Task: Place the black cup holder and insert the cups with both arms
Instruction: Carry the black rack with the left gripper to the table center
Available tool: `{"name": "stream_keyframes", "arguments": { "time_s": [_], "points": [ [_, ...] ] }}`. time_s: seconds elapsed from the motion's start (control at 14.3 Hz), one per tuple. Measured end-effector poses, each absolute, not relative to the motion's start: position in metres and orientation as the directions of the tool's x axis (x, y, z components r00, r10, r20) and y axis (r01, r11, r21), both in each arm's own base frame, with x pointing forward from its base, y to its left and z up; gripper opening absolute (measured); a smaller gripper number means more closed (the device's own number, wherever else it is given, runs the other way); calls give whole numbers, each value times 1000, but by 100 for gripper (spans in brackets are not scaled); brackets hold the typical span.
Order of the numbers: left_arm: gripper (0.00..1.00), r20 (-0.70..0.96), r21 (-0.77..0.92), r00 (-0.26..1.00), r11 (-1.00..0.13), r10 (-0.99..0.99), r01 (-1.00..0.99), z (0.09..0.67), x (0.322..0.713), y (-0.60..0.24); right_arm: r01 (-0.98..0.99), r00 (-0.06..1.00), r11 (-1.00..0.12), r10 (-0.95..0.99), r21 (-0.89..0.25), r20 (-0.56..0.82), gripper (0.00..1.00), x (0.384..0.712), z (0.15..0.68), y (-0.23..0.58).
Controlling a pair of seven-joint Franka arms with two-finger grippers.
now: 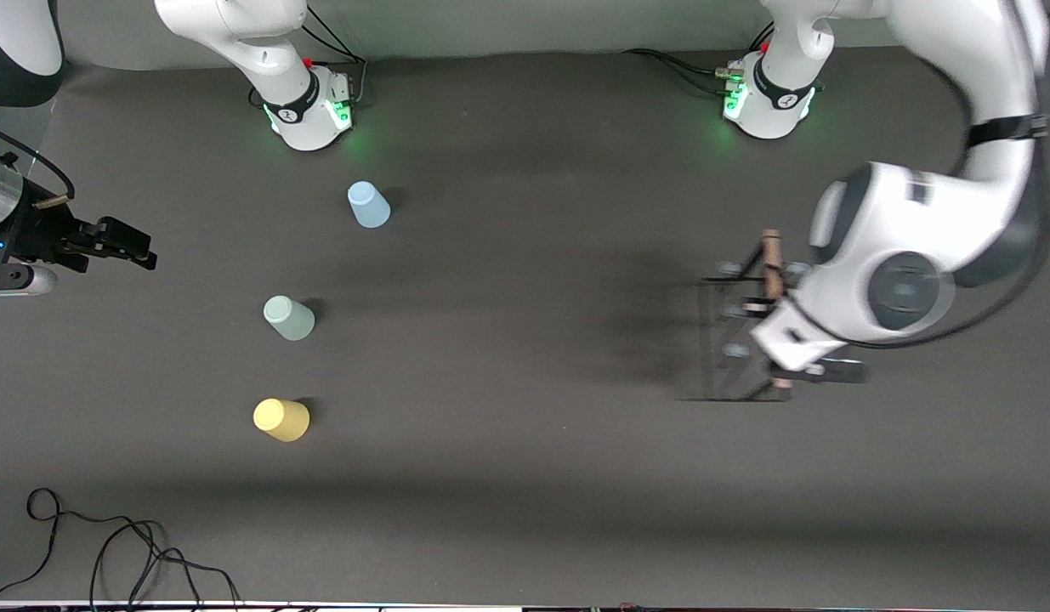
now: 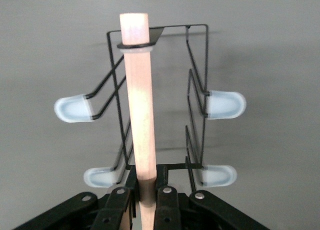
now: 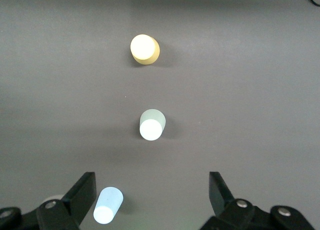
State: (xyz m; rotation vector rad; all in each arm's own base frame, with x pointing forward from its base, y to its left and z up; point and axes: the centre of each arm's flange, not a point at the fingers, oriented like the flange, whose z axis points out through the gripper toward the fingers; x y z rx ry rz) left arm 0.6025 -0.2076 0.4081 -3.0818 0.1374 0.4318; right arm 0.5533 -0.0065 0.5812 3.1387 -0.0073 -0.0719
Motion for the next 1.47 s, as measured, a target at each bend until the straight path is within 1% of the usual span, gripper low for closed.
{"name": "stream_keyframes", "arguments": {
  "time_s": [0.28, 0.42, 0.7, 0.91, 1.12, 1.19, 1.26, 1.33, 1.47],
  "points": [
    [16, -283, 0, 957, -998, -62, -65, 402, 583, -290, 3, 998, -1000, 3, 2, -66, 100, 551, 572, -2],
    [16, -284, -16, 957, -998, -57, -64, 394, 567, -334, 29, 997, -1000, 28, 3, -71, 100, 546, 568, 20],
    [16, -255, -35, 967, -999, -17, -26, 369, 537, -421, 45, 997, -999, 45, 5, -56, 100, 514, 553, 66],
    [16, -220, -21, 975, -1000, 10, 5, 355, 524, -466, 28, 998, -1000, 28, -1, -58, 100, 489, 535, 52],
    [16, -178, 11, 983, -999, 42, 45, 344, 524, -484, 31, 997, -999, 32, -6, -67, 100, 479, 521, 41],
    [22, -167, 20, 985, -998, 52, 56, 341, 524, -489, 31, 998, -999, 32, -10, -63, 100, 480, 518, 36],
    [31, -160, 26, 986, -998, 55, 59, 342, 523, -493, 37, 998, -999, 37, -14, -57, 100, 481, 515, 29],
    [43, -155, 30, 986, -998, 56, 61, 344, 522, -495, 40, 998, -999, 41, -19, -54, 100, 482, 510, 21],
    [62, -151, 28, 986, -997, 64, 69, 358, 526, -493, 38, 998, -999, 39, -23, -41, 100, 483, 495, 12]
  ]
}}
